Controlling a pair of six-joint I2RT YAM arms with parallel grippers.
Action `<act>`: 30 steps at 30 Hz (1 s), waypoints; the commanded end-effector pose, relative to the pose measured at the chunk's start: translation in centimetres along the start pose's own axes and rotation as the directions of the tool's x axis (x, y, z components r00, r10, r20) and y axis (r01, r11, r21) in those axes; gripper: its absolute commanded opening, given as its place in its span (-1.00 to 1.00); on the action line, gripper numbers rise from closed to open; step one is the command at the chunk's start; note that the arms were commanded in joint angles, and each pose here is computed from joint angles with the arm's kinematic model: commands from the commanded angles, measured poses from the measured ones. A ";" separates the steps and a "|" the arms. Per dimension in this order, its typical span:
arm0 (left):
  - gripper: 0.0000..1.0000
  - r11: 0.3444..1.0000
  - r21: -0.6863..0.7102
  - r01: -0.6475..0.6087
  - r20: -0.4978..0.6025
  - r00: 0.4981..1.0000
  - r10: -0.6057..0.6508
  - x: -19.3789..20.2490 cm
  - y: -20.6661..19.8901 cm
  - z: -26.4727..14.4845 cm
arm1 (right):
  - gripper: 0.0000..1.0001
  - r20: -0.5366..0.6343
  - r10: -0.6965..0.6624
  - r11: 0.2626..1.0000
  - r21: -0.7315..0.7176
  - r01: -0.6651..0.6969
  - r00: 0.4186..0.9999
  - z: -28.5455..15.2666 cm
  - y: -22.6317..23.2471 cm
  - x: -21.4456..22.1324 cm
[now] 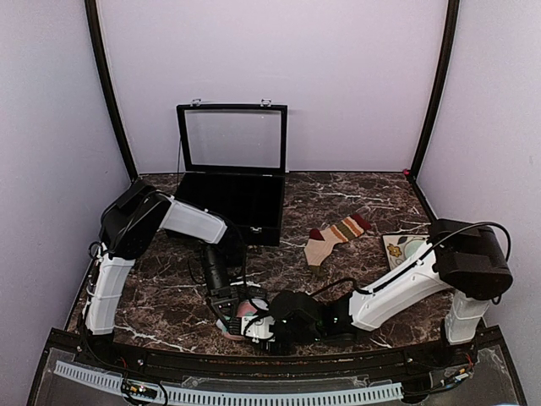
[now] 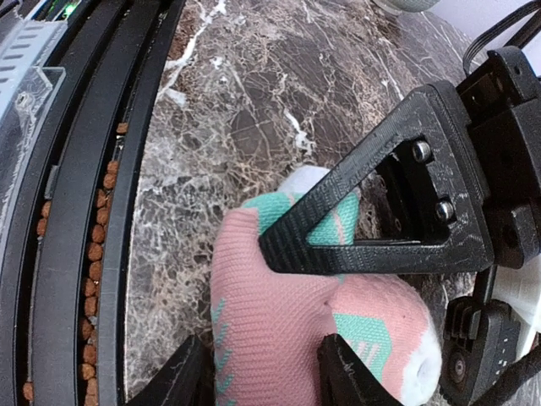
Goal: Roll the socks
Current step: Roll the sock at the center of the board.
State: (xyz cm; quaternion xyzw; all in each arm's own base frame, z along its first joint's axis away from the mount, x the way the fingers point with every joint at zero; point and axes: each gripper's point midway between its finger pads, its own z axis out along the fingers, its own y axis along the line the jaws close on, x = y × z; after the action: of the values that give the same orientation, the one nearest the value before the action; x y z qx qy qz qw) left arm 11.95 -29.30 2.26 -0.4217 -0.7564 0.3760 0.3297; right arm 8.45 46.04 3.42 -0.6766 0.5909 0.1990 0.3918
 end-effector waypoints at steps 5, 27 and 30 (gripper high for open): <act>-0.72 0.909 -0.392 -0.140 -0.006 0.989 0.150 -2.7 10.4 -0.8 | -0.59 -0.077 0.030 0.999 -0.018 -0.032 0.997 1.3 0.5 3.2; 0.66 0.441 -0.895 0.059 0.325 0.764 0.557 -0.4 3.6 -20.0 | -1.00 -0.174 0.444 0.871 -0.148 -0.469 0.879 -1.4 1.6 9.3; 0.58 0.459 -0.880 -0.124 0.274 0.658 0.702 -0.6 -0.3 -17.5 | -1.00 -0.177 0.528 0.820 -0.146 -0.553 0.830 -1.7 0.9 9.9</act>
State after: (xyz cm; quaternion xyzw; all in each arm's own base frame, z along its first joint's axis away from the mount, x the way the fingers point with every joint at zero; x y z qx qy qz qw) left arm 29.36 -22.32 9.07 -0.4916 -0.8333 0.1107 -0.2273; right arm 10.23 43.52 3.08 -0.5535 0.6791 0.3461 0.3358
